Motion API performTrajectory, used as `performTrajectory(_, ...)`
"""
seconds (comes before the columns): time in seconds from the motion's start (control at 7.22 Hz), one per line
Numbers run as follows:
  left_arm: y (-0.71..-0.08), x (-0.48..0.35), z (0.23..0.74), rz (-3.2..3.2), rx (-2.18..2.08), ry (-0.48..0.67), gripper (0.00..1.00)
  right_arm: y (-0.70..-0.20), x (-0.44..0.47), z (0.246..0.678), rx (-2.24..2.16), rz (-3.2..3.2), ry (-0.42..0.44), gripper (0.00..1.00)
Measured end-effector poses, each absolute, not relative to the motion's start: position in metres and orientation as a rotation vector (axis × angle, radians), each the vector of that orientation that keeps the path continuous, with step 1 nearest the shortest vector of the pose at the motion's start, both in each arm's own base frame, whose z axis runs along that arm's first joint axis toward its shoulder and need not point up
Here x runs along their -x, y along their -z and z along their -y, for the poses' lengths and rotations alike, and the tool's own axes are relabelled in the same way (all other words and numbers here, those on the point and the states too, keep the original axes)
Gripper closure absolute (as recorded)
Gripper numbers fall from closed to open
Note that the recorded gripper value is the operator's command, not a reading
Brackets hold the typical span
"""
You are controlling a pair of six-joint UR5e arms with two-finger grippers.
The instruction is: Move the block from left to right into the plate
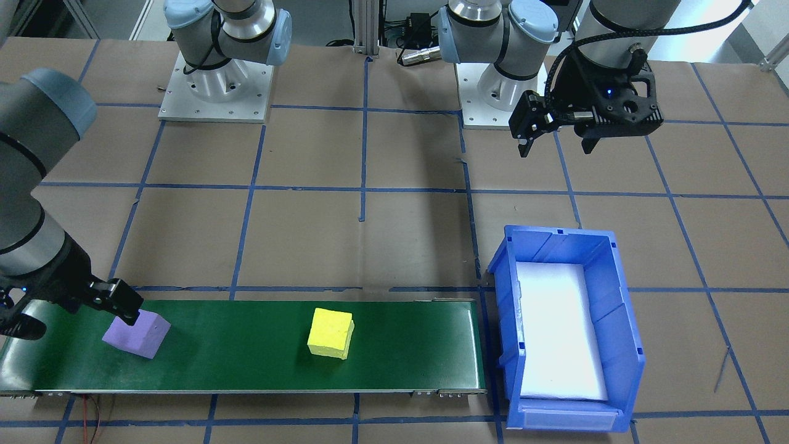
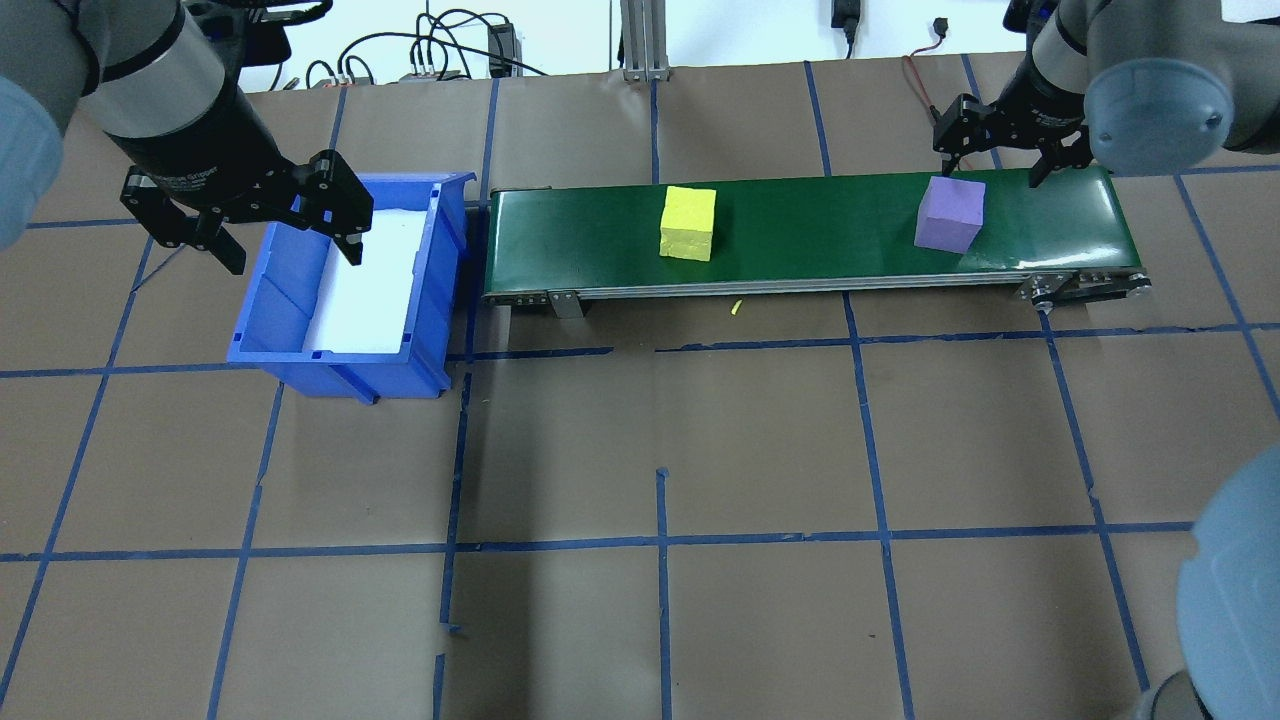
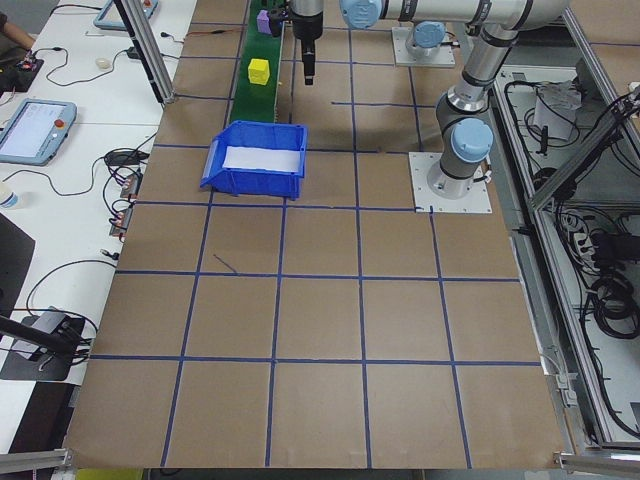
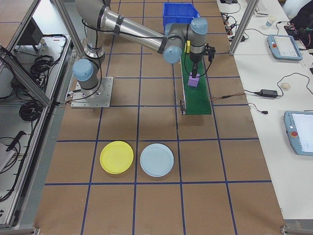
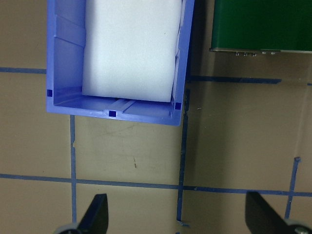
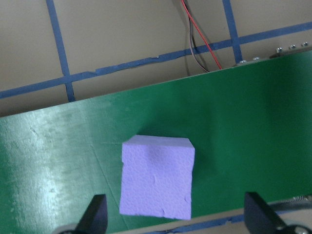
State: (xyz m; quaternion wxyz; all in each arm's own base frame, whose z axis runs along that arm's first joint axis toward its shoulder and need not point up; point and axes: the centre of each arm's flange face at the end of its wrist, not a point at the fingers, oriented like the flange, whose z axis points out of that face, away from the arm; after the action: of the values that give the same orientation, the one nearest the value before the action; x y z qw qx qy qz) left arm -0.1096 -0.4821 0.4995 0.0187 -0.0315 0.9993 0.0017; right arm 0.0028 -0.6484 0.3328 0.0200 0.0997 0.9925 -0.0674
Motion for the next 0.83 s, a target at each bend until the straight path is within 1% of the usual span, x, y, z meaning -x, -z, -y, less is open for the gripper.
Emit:
performTrajectory(0.28,-0.499,0.107,0.488,-3.105,0.091,0.014,0.0,-0.304,0.003,0.664,-0.317,-3.023,0.225,0.01)
performTrajectory(0.55,-0.499,0.108,0.49,-3.106,0.068,0.041,0.0,-0.275,0.015,0.663,-0.34,-3.025,0.171,0.01)
performTrajectory(0.83,-0.503,0.108,0.49,-3.108,0.064,0.055,0.0,-0.271,0.038,0.66,-0.371,-3.045,0.155,0.0)
